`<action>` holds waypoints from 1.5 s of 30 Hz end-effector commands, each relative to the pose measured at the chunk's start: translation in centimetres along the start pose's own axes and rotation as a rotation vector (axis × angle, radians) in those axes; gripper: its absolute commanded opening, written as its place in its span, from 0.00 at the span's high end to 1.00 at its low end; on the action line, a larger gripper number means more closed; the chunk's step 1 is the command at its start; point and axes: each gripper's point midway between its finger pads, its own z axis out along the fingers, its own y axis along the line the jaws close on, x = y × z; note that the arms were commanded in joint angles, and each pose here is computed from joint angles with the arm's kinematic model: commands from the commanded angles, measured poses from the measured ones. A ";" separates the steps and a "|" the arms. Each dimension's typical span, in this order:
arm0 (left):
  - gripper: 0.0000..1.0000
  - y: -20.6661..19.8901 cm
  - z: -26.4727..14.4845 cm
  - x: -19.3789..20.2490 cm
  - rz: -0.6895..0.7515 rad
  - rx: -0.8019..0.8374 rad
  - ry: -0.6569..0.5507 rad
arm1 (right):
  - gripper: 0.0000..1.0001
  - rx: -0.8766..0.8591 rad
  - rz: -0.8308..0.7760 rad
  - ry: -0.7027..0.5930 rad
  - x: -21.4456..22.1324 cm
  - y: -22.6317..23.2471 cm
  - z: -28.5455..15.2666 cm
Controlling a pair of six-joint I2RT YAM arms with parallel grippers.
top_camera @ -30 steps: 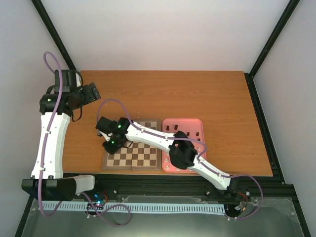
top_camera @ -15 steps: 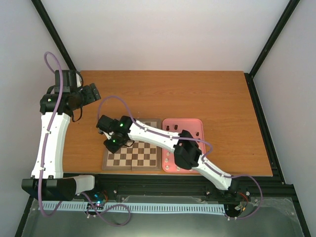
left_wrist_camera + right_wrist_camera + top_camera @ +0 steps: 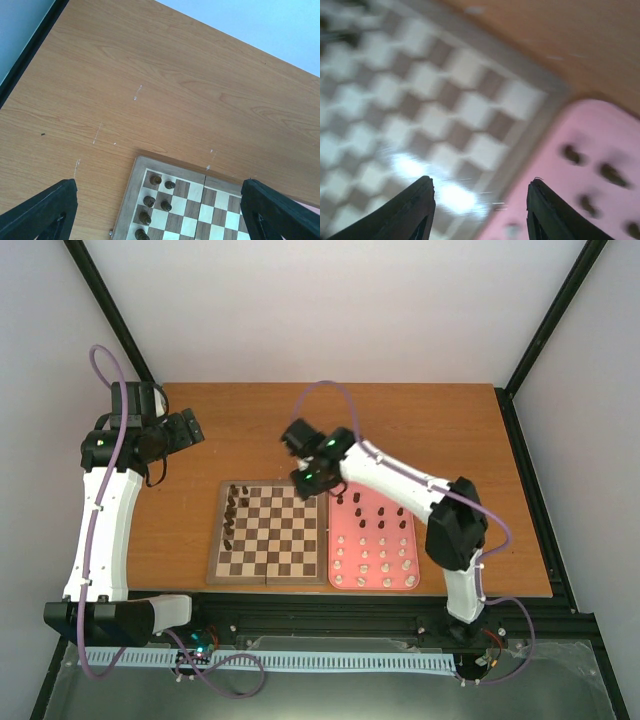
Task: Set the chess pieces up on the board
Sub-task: Pick up the chess piece from the storage box.
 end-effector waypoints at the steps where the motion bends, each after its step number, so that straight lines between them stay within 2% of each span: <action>1: 0.00 -0.5 -0.6 -0.5 0.027 0.019 -0.020 | 0.50 0.183 0.146 0.023 0.9 -9.5 1.2; 5: 0.00 -0.6 -0.2 -0.3 0.027 0.022 -0.008 | 0.52 0.250 0.207 0.079 2.3 -14.6 2.7; 10: 0.00 -0.5 0.1 -0.1 0.029 0.015 0.000 | 0.60 0.242 0.282 0.119 4.0 -17.7 4.5; 30: 0.00 -0.3 0.5 -0.1 0.034 0.003 0.009 | 0.72 0.210 0.308 0.232 7.6 -17.8 7.9; 35: 0.00 -0.2 0.5 0.0 0.033 0.002 0.010 | 0.82 0.213 0.312 0.231 7.6 -18.2 7.9; 40: 0.00 -0.2 0.4 0.1 0.033 0.002 0.009 | 0.97 0.217 0.318 0.229 7.5 -18.4 7.5; 45: 0.00 -0.1 0.2 0.2 0.033 -0.001 0.005 | 0.97 0.255 0.311 0.147 5.4 -18.5 4.4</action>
